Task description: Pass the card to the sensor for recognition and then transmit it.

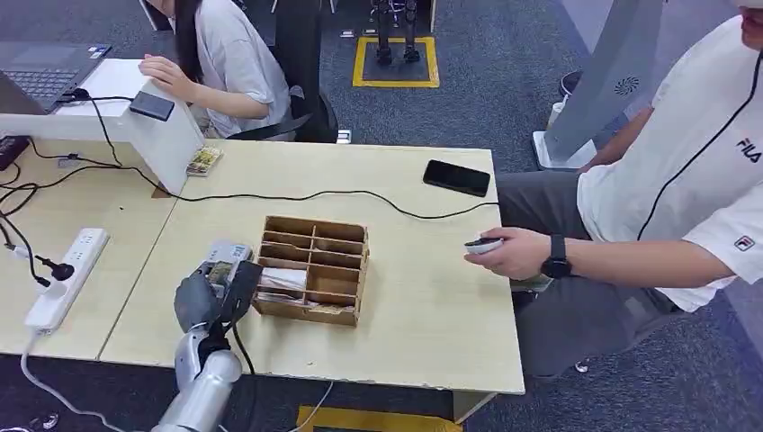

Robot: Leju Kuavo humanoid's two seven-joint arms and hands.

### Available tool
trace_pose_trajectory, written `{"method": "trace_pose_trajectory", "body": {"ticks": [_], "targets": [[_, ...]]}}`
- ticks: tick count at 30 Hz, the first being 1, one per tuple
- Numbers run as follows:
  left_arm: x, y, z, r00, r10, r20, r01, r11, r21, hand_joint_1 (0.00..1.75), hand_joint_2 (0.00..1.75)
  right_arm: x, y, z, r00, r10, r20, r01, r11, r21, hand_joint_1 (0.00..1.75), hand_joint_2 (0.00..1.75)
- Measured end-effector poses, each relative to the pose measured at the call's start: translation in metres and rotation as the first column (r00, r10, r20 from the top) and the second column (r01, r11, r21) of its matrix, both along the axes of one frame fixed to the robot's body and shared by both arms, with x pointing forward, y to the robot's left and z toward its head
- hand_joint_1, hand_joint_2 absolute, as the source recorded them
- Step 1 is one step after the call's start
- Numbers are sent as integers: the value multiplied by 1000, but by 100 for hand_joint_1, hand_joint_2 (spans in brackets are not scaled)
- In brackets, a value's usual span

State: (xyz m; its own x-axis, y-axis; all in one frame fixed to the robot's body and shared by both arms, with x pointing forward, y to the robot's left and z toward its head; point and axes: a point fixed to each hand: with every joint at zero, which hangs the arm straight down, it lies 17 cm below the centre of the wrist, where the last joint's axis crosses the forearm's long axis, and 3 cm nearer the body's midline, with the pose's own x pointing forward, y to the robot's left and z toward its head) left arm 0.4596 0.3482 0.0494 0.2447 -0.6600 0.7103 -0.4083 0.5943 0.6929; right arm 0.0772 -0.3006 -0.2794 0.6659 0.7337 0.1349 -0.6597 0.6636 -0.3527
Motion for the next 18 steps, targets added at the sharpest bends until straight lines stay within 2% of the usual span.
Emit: {"method": "trace_pose_trajectory", "body": {"ticks": [15,18], "targets": [[1,4,-7,1000,2,-22,-2,1000,13,175,175,0,2,0,1000,2,-2,-2,1000,2,0,175],[4,1,-10,1000,-16,-25,16,999,-28,175,175,0,4,0,1000,1,-2,-1,1000,5,0,175]]}}
